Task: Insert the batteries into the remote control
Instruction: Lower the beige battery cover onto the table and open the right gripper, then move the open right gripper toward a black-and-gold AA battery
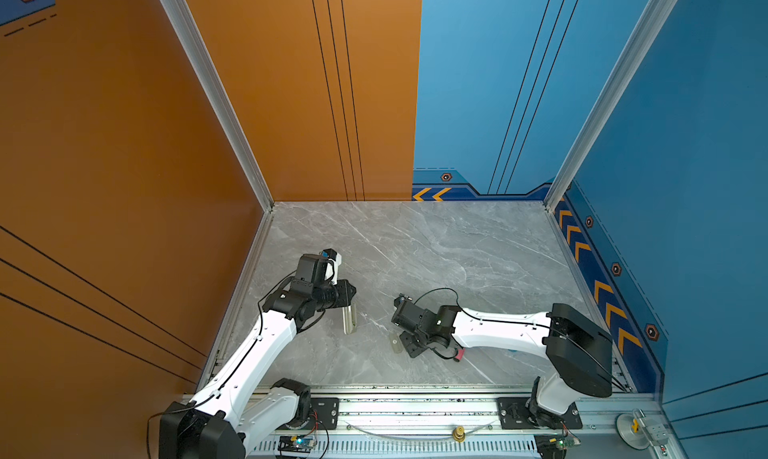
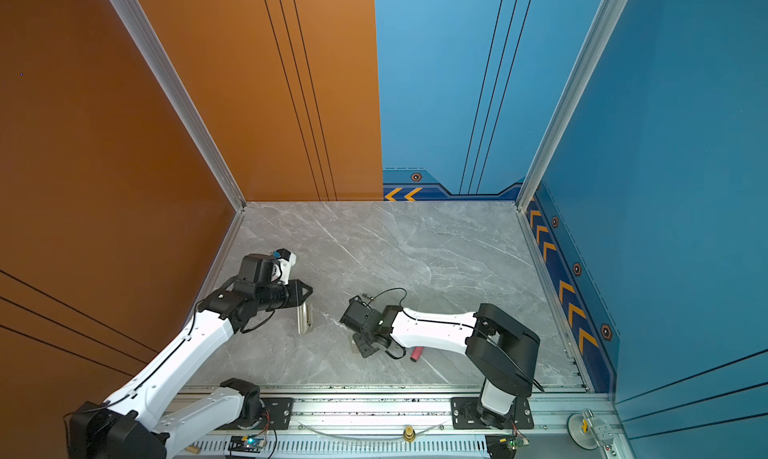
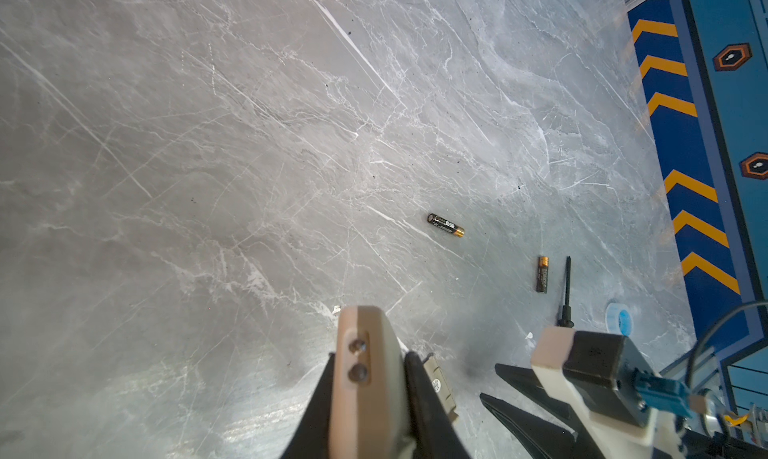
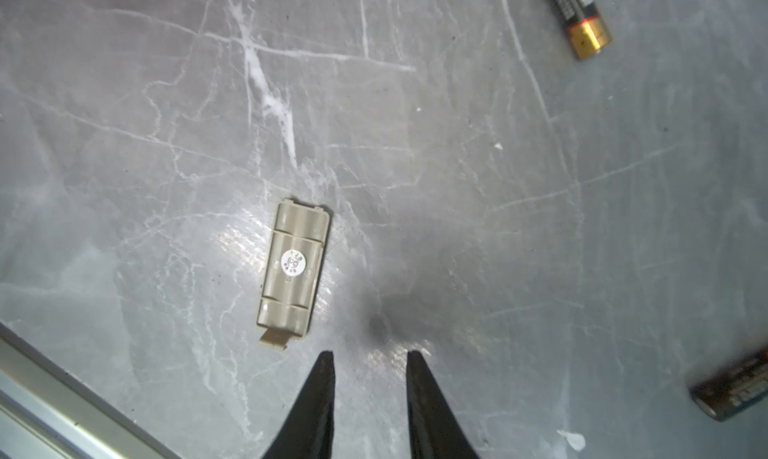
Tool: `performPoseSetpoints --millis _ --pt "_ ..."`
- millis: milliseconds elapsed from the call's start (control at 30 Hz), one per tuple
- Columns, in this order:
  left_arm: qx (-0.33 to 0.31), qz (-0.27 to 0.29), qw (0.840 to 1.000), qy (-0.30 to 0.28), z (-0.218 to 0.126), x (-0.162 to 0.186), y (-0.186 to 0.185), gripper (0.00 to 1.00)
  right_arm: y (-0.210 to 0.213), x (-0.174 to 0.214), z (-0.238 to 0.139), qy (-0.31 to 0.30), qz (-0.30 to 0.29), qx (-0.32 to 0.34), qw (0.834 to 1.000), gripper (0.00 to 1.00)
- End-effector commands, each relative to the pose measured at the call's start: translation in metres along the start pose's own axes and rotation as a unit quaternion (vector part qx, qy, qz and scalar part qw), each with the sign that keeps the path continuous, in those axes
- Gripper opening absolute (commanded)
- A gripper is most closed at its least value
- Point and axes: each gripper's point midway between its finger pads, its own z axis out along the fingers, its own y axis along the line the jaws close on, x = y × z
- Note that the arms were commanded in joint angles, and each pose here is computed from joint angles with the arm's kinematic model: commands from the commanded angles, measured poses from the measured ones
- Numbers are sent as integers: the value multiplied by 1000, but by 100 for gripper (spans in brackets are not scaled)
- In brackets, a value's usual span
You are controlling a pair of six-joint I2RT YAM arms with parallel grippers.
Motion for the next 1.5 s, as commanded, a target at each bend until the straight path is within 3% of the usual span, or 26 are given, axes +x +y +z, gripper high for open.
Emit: performPoseSetpoints --millis 0,700,1467 --pt "13 5 1000 -7 -2 -1 -2 0 -4 -1 -8 1 -13 18 1000 30" --pt "31 -10 999 -3 3 1 -6 0 -27 -28 -31 -31 11 7 999 44" --pt "123 2 992 -9 9 8 -51 0 -86 -63 -38 -57 17 31 998 46"
